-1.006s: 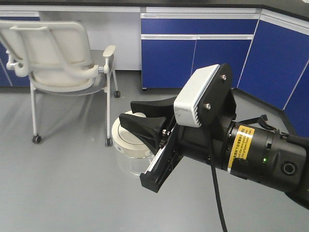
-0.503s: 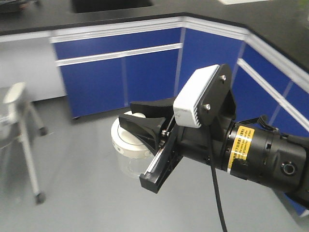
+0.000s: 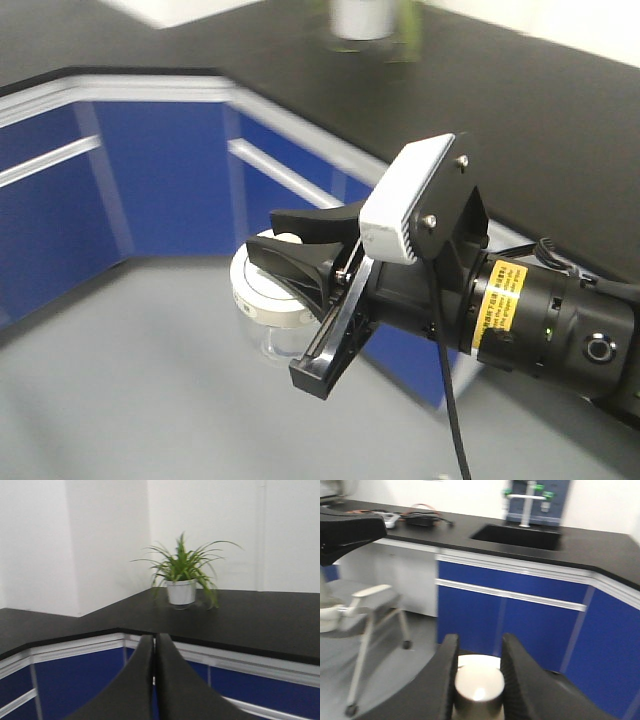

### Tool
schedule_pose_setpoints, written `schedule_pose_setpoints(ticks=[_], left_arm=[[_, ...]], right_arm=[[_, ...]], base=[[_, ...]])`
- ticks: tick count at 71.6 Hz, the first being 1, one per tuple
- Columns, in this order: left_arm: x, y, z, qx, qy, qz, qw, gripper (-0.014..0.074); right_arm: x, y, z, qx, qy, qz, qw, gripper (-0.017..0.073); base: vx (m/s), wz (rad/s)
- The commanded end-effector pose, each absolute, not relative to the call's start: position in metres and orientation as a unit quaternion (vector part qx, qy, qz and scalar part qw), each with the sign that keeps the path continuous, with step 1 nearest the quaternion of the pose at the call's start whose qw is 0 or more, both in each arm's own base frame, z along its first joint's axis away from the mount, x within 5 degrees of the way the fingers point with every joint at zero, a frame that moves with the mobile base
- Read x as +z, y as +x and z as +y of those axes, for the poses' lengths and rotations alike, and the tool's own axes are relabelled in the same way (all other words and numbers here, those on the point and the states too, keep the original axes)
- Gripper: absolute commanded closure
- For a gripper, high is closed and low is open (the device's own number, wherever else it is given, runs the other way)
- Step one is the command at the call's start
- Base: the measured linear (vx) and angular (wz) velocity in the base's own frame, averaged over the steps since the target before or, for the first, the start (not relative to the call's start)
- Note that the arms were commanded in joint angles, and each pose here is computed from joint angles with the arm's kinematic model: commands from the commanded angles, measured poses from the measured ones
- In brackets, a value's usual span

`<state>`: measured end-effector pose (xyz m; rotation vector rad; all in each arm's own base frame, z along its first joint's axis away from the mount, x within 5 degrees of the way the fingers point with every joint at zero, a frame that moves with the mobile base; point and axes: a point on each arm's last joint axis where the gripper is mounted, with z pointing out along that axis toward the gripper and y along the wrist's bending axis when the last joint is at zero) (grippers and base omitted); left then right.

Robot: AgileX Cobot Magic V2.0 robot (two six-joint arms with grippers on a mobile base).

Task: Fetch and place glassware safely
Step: 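Keep holding the jar while the base turns to face a black bench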

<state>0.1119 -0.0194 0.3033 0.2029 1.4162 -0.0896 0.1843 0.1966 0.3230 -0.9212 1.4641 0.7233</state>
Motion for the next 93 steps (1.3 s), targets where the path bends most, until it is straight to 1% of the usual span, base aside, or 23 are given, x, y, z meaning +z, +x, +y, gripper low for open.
schedule_pose_setpoints(ticks=[1,32,57,73,93], left_arm=[[0.3177,0.1109,-0.0221,-0.06,0.094,0.617,0.779,0.0601],[0.3177,0.1109,-0.0221,-0.06,0.094,0.617,0.779,0.0601],[0.3177,0.1109,-0.0221,-0.06,0.094,0.617,0.779,0.0601],[0.3177,0.1109,-0.0221,-0.06,0.094,0.617,0.779,0.0601],[0.3177,0.1109,-0.0221,-0.06,0.094,0.617,0.779,0.0601]], right_arm=[[0.3463,0.1788,0.1951,0.342,-0.385,0.592,0.62,0.0559],[0.3463,0.1787,0.1952,0.342,-0.385,0.592,0.62,0.0559],[0.3463,0.1787,0.1952,0.342,-0.385,0.592,0.62,0.0559],[0.3464,0.1787,0.1952,0.343,-0.385,0.591,0.62,0.0559],[0.3464,0.1787,0.1952,0.343,-0.385,0.591,0.62,0.0559]], base=[[0.29,-0.94],[0.25,-0.93],[0.21,-0.78],[0.19,-0.47],[0.19,-0.16]])
